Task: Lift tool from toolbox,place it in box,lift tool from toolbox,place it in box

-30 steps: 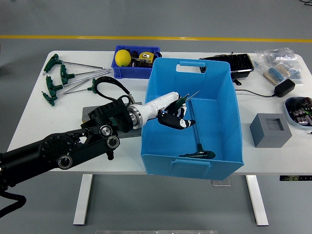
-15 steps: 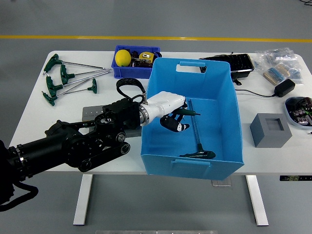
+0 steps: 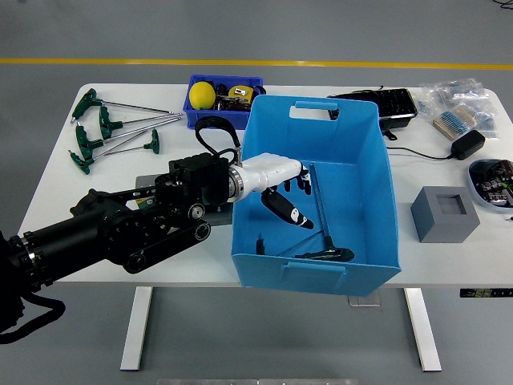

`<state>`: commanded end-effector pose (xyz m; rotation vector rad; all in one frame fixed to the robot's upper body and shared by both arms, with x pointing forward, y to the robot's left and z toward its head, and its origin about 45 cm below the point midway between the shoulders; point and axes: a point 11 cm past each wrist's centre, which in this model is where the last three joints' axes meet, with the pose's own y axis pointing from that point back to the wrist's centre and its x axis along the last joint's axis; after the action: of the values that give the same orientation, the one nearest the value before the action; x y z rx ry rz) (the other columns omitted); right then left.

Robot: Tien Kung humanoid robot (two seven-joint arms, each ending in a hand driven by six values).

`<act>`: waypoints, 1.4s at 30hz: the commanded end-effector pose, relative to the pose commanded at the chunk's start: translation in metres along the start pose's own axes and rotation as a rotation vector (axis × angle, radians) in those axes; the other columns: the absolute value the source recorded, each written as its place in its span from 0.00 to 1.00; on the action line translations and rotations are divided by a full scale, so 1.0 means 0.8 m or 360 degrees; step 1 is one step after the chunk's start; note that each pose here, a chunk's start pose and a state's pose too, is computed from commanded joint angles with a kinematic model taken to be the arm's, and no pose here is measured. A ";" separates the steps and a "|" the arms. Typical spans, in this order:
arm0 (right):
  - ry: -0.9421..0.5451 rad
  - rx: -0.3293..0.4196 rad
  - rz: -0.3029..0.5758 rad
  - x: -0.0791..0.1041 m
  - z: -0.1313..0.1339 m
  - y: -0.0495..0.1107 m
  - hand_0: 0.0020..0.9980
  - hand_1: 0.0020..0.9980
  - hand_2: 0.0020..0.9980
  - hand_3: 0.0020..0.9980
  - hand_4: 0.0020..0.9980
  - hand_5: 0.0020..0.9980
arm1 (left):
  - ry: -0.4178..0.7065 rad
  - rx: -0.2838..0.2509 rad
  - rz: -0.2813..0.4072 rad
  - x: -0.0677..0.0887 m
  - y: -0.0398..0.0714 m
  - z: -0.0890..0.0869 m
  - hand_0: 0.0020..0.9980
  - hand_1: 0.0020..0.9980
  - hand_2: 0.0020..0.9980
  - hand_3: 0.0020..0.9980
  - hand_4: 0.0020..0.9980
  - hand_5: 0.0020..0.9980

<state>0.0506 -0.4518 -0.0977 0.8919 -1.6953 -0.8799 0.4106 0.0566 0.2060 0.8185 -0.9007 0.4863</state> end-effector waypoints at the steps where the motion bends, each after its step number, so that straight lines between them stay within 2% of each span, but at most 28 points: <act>1: 0.0000 0.0000 0.0000 0.000 0.000 0.000 0.67 0.64 0.72 0.59 0.85 0.75 | 0.0003 -0.0002 0.0001 0.002 0.000 0.001 0.58 0.69 0.89 0.75 1.00 0.64; 3: -0.0001 0.0000 0.0001 0.000 0.000 0.000 0.67 0.64 0.72 0.59 0.85 0.75 | 0.0013 -0.0015 0.0024 0.010 0.002 0.003 0.58 0.69 0.89 0.75 1.00 0.64; 4: -0.0002 0.0000 0.0001 0.000 0.000 0.000 0.67 0.64 0.72 0.59 0.85 0.75 | 0.0021 -0.0025 0.0042 0.014 0.002 0.005 0.70 0.78 0.95 0.77 1.00 0.65; 9: -0.0005 -0.0001 0.0000 0.000 0.001 0.000 0.67 0.64 0.72 0.59 0.85 0.75 | 0.0115 -0.0083 0.0210 0.041 0.009 0.010 0.70 0.78 0.95 0.77 1.00 0.65; 10: -0.0008 -0.0001 0.0000 0.000 0.001 0.000 0.67 0.64 0.72 0.59 0.85 0.75 | 0.0159 -0.0095 0.0275 0.049 0.012 0.010 0.67 0.71 0.84 0.73 1.00 0.67; 11: -0.0010 -0.0002 0.0000 0.000 0.002 0.000 0.67 0.64 0.72 0.59 0.85 0.75 | 0.0194 -0.0103 0.0328 0.056 0.015 0.009 0.67 0.71 0.84 0.73 1.00 0.67; 15: -0.0022 -0.0005 -0.0002 -0.001 0.004 0.000 0.67 0.64 0.72 0.59 0.85 0.75 | 0.0415 -0.0127 0.0549 0.084 0.033 -0.002 0.67 0.71 0.84 0.73 1.00 0.67; 16: -0.0023 -0.0006 -0.0003 -0.001 0.004 0.000 0.67 0.64 0.72 0.59 0.85 0.75 | 0.0488 -0.0133 0.0600 0.088 0.038 -0.007 0.60 0.65 0.76 0.69 1.00 0.69; 20: -0.0027 -0.0010 -0.0004 -0.002 0.006 0.001 0.67 0.64 0.72 0.59 0.85 0.75 | 0.0809 -0.0134 0.0775 0.106 0.059 -0.032 0.60 0.65 0.76 0.69 1.00 0.69; 23: -0.0031 -0.0012 -0.0006 -0.003 0.007 0.001 0.67 0.65 0.72 0.59 0.85 0.75 | 0.1083 -0.0094 0.0852 0.106 0.076 -0.057 0.57 0.63 0.72 0.67 1.00 0.71; 27: -0.0037 -0.0015 -0.0007 -0.004 0.009 0.001 0.67 0.65 0.72 0.59 0.85 0.75 | 0.1467 -0.0009 0.0933 0.093 0.100 -0.098 0.57 0.63 0.72 0.67 1.00 0.71; 28: -0.0039 -0.0015 -0.0007 -0.004 0.009 0.001 0.67 0.65 0.72 0.59 0.85 0.75 | 0.1529 -0.0001 0.0951 0.090 0.104 -0.104 0.57 0.62 0.72 0.67 1.00 0.75; 32: -0.0043 -0.0017 -0.0008 -0.005 0.011 0.001 0.67 0.65 0.72 0.59 0.85 0.75 | 0.1828 0.0020 0.1072 0.078 0.131 -0.137 0.57 0.62 0.72 0.67 1.00 0.75; 38: -0.0049 -0.0017 -0.0009 -0.006 0.011 0.001 0.67 0.65 0.72 0.59 0.85 0.75 | 0.2001 -0.0005 0.1255 0.069 0.171 -0.169 0.57 0.62 0.71 0.67 1.00 0.75; 42: -0.0056 -0.0016 -0.0010 -0.007 0.012 0.001 0.67 0.65 0.72 0.59 0.85 0.75 | 0.2124 -0.0018 0.1363 0.059 0.188 -0.184 0.56 0.59 0.69 0.66 1.00 0.76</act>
<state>0.0425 -0.4452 -0.1014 0.8800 -1.7175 -0.9125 0.4070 0.2669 0.2549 -0.0740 0.0747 1.5233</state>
